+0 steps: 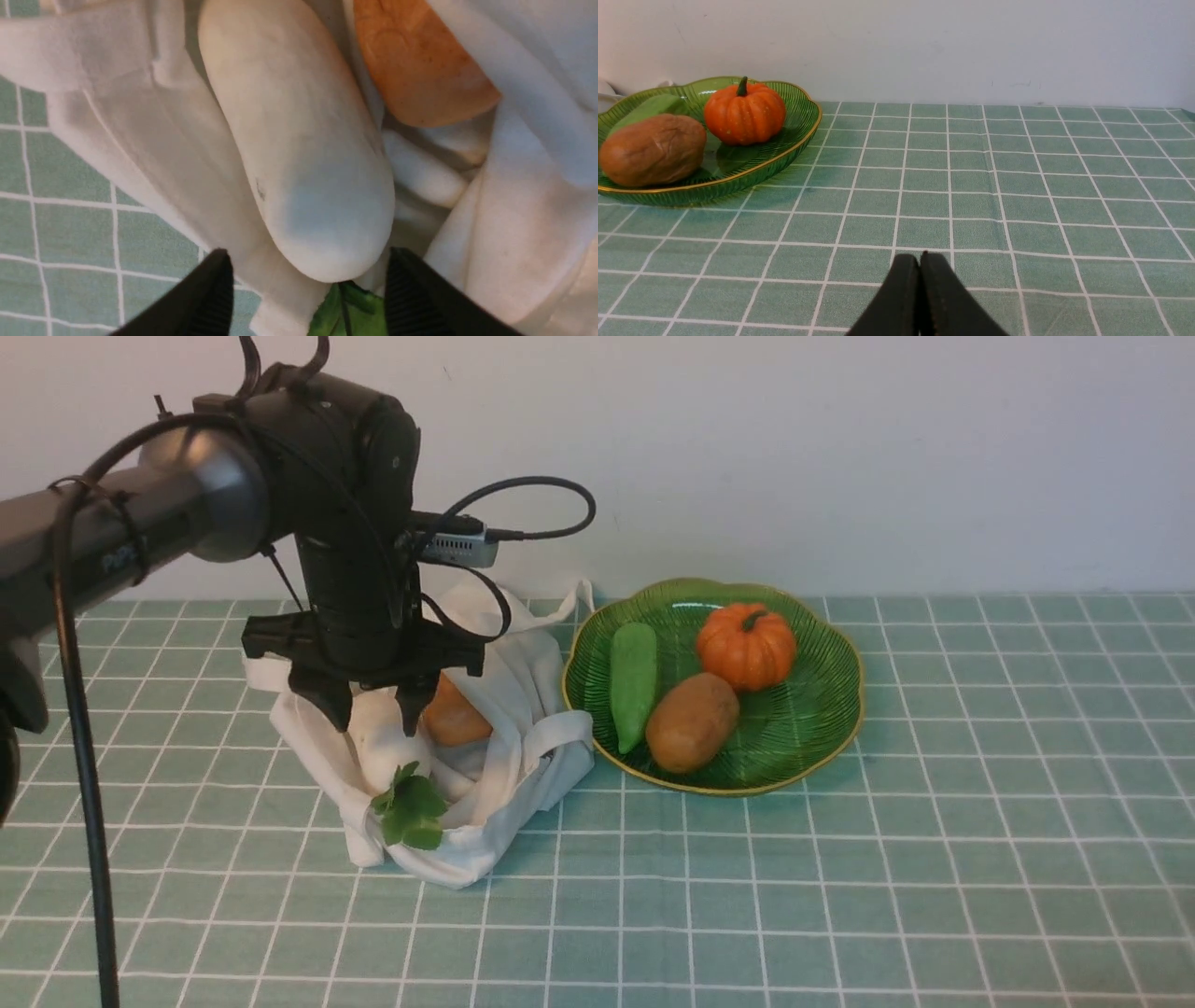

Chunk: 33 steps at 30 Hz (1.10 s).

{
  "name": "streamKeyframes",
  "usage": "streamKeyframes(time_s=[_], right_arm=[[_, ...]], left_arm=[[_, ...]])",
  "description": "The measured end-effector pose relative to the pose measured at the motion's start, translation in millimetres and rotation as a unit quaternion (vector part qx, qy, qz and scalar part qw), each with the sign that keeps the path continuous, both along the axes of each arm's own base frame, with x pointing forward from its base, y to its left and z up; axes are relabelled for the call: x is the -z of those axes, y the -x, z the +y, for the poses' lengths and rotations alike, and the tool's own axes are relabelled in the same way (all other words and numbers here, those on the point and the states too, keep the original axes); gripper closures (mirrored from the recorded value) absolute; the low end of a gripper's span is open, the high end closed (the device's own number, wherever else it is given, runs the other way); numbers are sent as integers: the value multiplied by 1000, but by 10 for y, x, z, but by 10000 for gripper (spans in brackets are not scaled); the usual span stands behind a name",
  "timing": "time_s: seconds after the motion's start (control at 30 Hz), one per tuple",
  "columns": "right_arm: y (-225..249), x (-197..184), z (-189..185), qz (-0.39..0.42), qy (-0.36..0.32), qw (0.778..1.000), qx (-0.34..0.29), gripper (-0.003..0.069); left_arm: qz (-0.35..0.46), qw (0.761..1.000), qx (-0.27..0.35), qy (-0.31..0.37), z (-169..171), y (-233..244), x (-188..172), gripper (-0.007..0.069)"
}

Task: Take vegetables from cloth bag on blue coffee tablecloth place on plate.
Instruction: 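Reach the gripper into the cloth bag toward the vegetables inside, then take the vegetable out of the bag and place it on the dish with the left gripper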

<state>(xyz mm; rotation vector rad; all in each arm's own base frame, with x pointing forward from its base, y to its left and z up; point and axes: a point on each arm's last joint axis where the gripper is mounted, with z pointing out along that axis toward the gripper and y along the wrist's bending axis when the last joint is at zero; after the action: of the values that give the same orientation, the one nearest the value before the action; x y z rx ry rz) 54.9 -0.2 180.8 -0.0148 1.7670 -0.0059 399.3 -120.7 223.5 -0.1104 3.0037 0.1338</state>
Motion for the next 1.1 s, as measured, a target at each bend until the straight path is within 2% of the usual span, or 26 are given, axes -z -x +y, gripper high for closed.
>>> streamKeyframes(time_s=[0.03, 0.13, 0.4, 0.6, 0.7, 0.77, 0.97, 1.1], right_arm=[[0, 0, 0, 0, 0, 1000, 0, 676], [0, 0, 0, 0, 0, 1000, 0, 676], [0, 0, 0, 0, 0, 1000, 0, 676], [0, 0, 0, 0, 0, 1000, 0, 676], [0, 0, 0, 0, 0, 1000, 0, 676], [0, 0, 0, 0, 0, 1000, 0, 676], [0, 0, 0, 0, 0, 1000, 0, 676], [0, 0, 0, 0, 0, 1000, 0, 676]], left_arm=[[0, 1000, 0, 0, -1, -2, 6, 178], [6, 1000, -23, 0, -15, -44, 143, 83], [15, 999, -37, -1, -45, -129, 418, 50], [35, 998, -52, -7, -57, -164, 645, 56], [38, 998, -46, -9, -59, -170, 674, 116], [36, 999, -32, -9, -63, -181, 656, 176], [35, 999, -6, -11, -73, -219, 554, 176], [14, 1000, 22, -15, -68, -250, 324, 176]])
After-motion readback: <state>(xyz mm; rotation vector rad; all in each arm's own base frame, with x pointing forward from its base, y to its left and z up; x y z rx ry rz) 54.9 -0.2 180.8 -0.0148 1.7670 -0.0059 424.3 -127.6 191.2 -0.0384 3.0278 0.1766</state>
